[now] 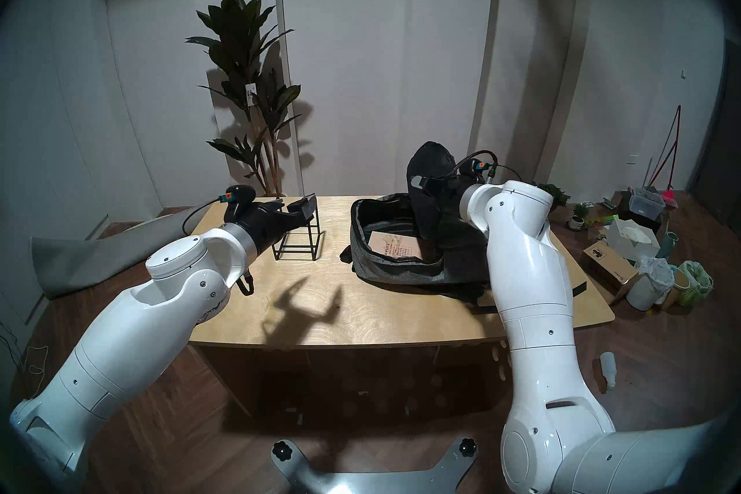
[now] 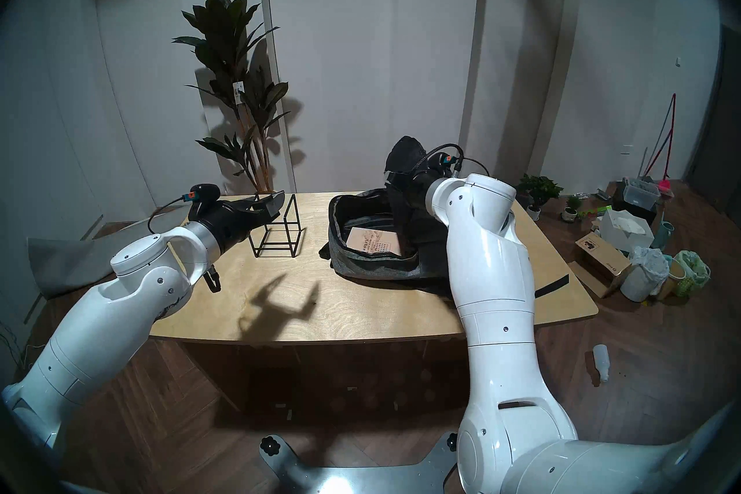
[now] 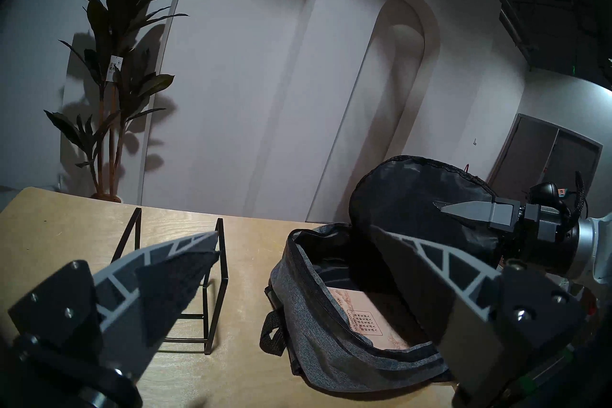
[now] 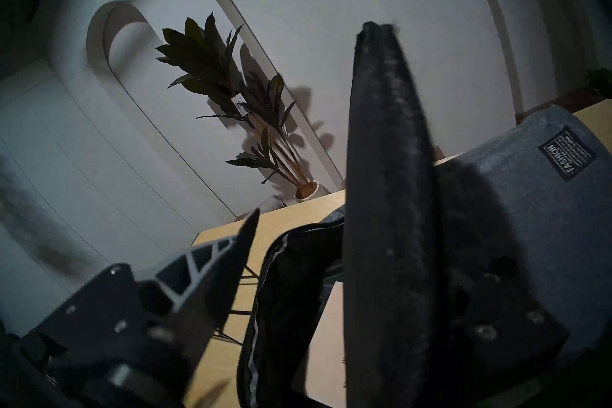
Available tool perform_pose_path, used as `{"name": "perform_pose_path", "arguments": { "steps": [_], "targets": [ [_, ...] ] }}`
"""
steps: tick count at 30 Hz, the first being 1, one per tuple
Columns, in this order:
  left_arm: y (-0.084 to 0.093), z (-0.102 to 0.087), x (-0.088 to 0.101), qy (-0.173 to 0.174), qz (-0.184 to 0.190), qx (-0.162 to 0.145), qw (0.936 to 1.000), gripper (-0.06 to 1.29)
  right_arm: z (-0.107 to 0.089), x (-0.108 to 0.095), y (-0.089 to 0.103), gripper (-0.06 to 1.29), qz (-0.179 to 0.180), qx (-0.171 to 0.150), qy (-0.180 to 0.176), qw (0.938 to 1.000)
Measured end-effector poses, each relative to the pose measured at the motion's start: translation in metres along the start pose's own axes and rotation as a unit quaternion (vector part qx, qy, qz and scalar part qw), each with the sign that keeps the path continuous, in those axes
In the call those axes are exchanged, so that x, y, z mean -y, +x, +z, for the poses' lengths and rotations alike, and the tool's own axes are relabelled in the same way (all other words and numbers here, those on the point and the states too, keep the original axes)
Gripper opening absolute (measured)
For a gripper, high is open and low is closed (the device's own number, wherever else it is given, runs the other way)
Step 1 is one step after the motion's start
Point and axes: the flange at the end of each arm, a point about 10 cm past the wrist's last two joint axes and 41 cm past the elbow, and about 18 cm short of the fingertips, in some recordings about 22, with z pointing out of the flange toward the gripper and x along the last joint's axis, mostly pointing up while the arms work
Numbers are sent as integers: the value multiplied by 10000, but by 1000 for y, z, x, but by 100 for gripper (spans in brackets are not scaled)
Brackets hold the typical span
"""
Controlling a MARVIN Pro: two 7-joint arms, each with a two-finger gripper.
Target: Put the book into the bag and close the bag
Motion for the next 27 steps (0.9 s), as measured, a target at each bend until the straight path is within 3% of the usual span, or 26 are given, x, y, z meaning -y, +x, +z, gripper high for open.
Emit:
{"name": "perform_pose_path", "arguments": {
  "steps": [1,5,7,8,21,27],
  "targets": [
    [0,-1,3,16,-16,-18,10000,126,3,5,-2,67,-39,25,37,10000],
    [2,-4,11,71,-63,-76,9999,126,13,23,-10,88,-168,121,156,9997],
    [3,-5,15,101,-87,-107,9999,126,18,33,-14,110,-237,178,221,9993],
    [3,-5,17,118,-97,-123,9998,126,21,38,-17,114,-271,208,255,9991],
    [14,-9,53,318,-154,-388,9986,126,53,104,-52,120,-661,611,671,9937],
    [30,-12,60,266,-68,-689,9972,126,56,115,-45,120,-650,390,632,9951]
  ]
}}
